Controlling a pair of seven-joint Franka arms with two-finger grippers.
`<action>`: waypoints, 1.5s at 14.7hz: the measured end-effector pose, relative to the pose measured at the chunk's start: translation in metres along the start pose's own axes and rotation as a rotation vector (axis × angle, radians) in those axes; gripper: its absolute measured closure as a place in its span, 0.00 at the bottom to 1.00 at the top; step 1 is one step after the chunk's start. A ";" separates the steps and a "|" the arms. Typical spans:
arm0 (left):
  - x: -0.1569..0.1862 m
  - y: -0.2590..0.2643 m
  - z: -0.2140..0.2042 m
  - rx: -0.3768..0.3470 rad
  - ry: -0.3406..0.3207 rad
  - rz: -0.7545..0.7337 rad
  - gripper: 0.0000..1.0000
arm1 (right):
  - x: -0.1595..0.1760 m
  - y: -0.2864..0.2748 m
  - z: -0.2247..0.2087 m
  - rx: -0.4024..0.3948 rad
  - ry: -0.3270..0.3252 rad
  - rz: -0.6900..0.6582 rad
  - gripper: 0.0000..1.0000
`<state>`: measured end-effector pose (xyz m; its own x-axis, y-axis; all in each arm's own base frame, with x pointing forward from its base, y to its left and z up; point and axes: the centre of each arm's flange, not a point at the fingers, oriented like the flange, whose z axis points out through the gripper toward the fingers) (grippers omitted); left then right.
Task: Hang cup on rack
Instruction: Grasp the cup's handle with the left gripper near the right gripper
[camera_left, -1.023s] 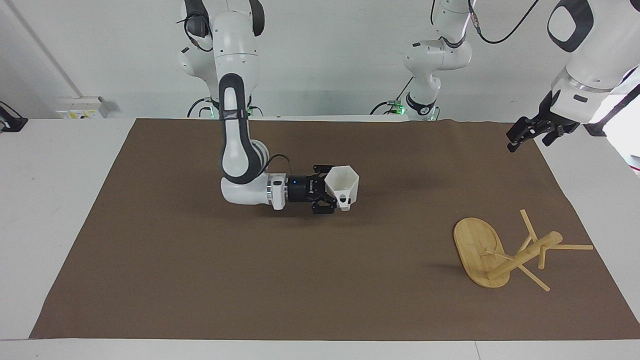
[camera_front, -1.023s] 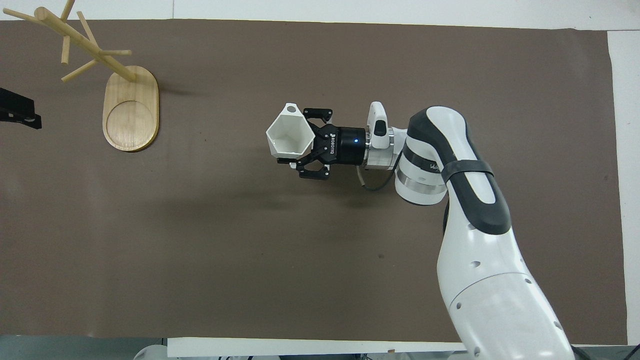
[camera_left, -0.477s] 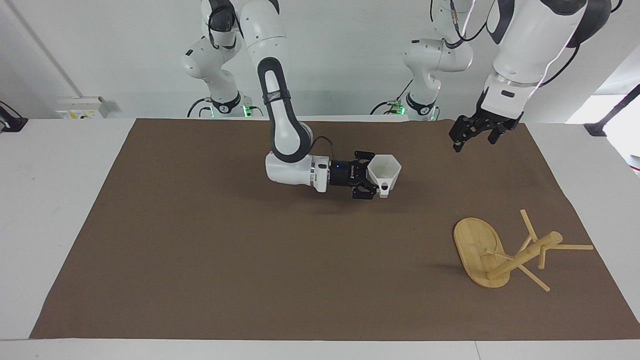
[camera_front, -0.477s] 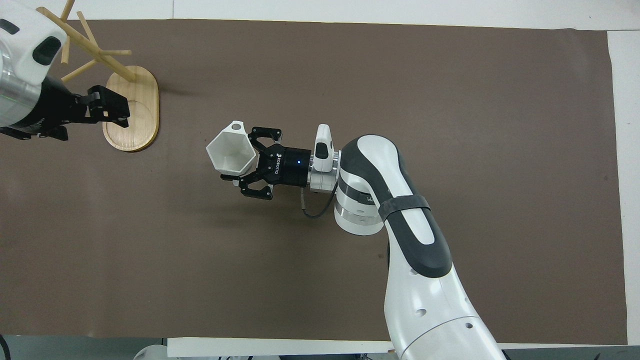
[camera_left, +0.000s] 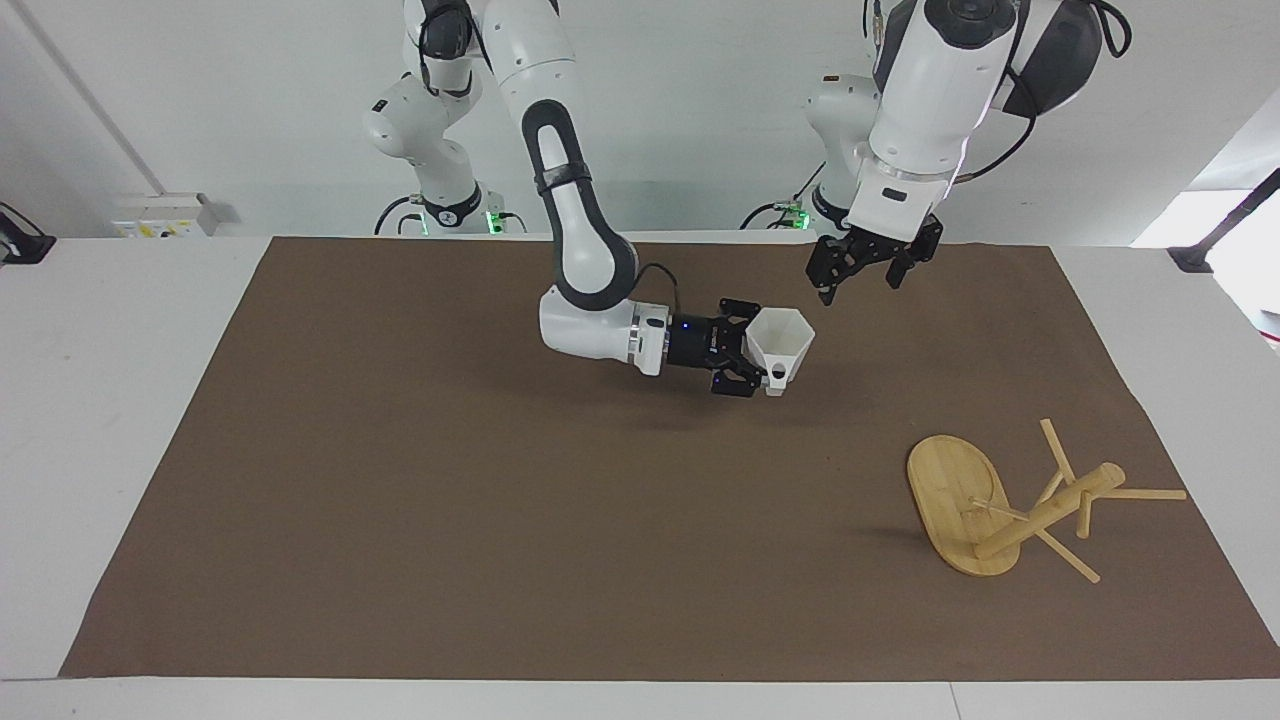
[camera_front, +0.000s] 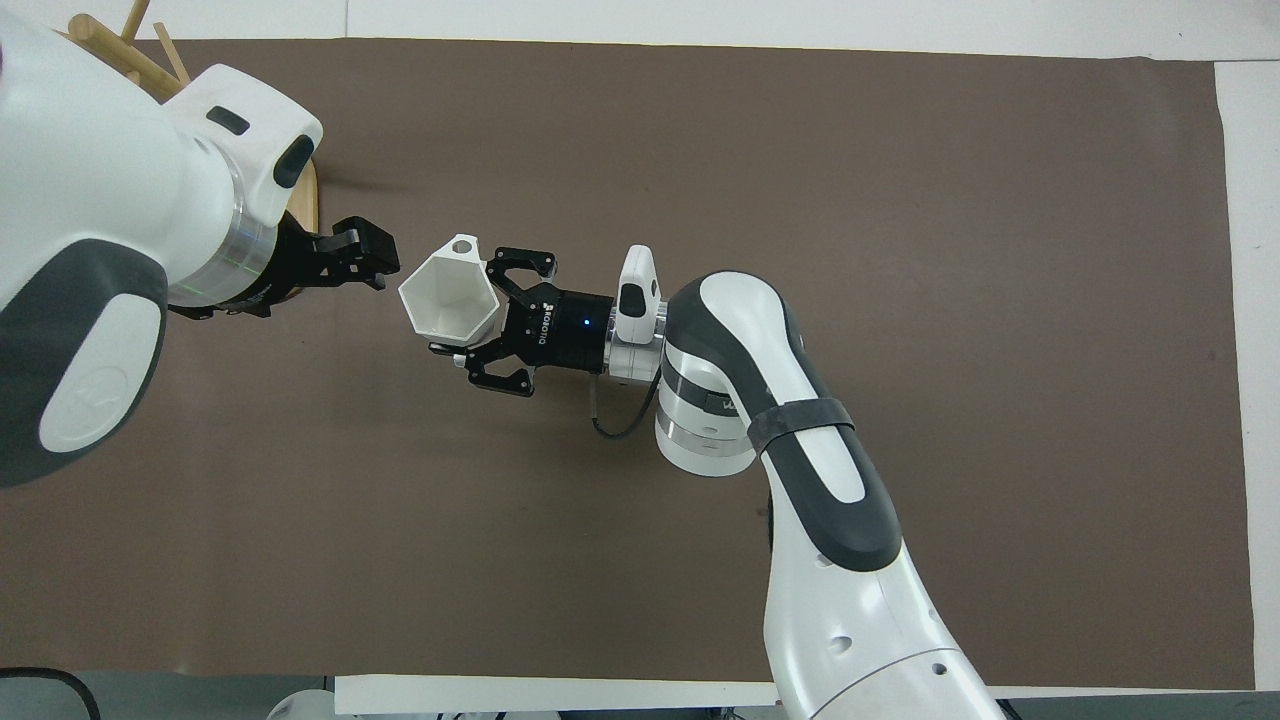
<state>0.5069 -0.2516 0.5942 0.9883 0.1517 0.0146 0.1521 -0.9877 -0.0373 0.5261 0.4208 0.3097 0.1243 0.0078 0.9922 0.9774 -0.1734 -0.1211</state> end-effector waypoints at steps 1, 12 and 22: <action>0.001 -0.001 0.000 -0.001 0.002 -0.002 0.00 | 0.000 0.000 0.000 0.000 0.000 0.000 0.22; -0.005 0.016 0.062 -0.004 0.004 0.028 0.04 | -0.005 -0.016 0.014 -0.016 -0.026 0.009 0.22; -0.012 0.023 0.087 0.001 -0.003 0.007 0.70 | -0.004 -0.015 0.013 -0.019 -0.025 0.009 0.22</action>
<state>0.4991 -0.2727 0.5060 0.9893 0.1453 0.0112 0.1456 -0.9886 -0.0381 0.5132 0.4360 0.3068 0.1371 0.0312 0.9901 0.9729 -0.1922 -0.1287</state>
